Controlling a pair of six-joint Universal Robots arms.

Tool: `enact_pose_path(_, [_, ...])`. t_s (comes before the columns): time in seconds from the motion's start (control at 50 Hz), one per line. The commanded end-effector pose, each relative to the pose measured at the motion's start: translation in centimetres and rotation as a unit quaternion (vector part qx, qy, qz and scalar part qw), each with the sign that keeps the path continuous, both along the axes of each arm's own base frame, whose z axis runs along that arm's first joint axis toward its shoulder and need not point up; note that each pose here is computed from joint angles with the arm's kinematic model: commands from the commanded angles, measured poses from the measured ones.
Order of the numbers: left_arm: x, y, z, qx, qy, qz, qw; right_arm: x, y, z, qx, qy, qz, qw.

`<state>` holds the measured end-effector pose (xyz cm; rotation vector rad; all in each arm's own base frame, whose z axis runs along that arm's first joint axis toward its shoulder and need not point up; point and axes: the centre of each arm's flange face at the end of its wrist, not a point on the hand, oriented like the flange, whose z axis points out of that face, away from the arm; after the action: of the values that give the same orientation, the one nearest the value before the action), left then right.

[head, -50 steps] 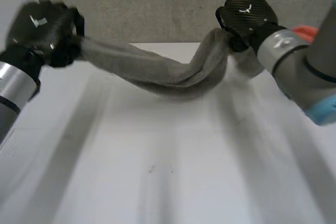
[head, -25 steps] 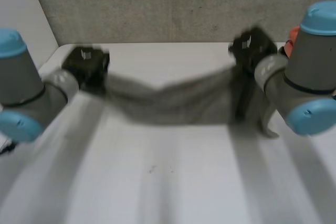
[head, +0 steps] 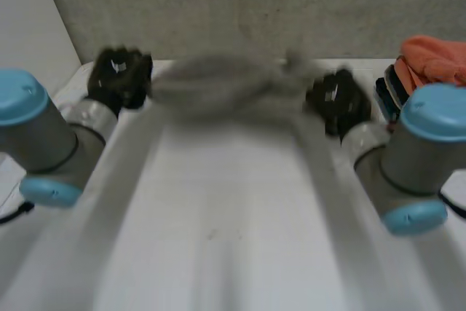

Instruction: Fold the laundry.

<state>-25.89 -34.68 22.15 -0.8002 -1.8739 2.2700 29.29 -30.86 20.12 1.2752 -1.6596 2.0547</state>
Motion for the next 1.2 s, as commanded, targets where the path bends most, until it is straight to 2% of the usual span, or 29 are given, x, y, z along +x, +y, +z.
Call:
enact_pose_path(0.02, [0.6, 2.8, -4.7, 0.091, -0.031, -0.005, 0.995, -1.7, 2.8, -4.8, 0.130, 0.055, -0.005, 0.990])
enact_pose_path(0.14, [0.8, 3.9, -4.9, 0.102, -0.035, -0.007, 0.994, -1.9, 2.9, -3.0, 0.131, 0.053, -0.008, 0.990])
enact_pose_path(0.2, [1.1, 4.4, -4.1, 0.097, -0.033, -0.005, 0.995, -2.3, 2.3, 0.4, 0.108, 0.024, -0.017, 0.994])
enact_pose_path(0.34, [1.5, 5.6, -3.0, 0.089, -0.030, -0.004, 0.996, -3.2, -0.4, 4.5, 0.184, -0.055, -0.015, 0.981])
enact_pose_path(0.46, [1.7, 6.4, -2.8, 0.089, -0.029, -0.007, 0.996, -3.9, -3.3, 2.6, 0.287, -0.070, -0.011, 0.955])
enact_pose_path(0.6, [1.6, 6.4, -2.7, 0.089, -0.028, -0.009, 0.996, -4.4, -5.7, -0.4, 0.318, -0.065, -0.030, 0.945])
enact_pose_path(0.92, [1.6, 6.3, -2.9, 0.091, -0.028, -0.010, 0.995, -3.8, -6.0, -6.3, 0.372, -0.051, -0.026, 0.927])
enact_pose_path(0.98, [1.7, 6.2, -2.9, 0.091, -0.028, -0.008, 0.995, -3.8, -6.0, -6.3, 0.371, -0.050, -0.028, 0.927])
enact_pose_path(1.04, [1.8, 6.0, -2.7, 0.088, -0.027, -0.004, 0.996, -3.8, -6.2, -4.5, 0.347, -0.061, -0.026, 0.936])
enact_pose_path(1.14, [2.1, 5.5, -0.9, 0.063, -0.018, 0.003, 0.998, -4.6, -5.2, 3.2, 0.247, -0.089, -0.022, 0.965])
enact_pose_path(1.2, [2.5, 5.4, 2.0, 0.028, -0.005, 0.008, 1.000, -5.2, -4.2, 6.9, 0.196, -0.102, -0.022, 0.975])
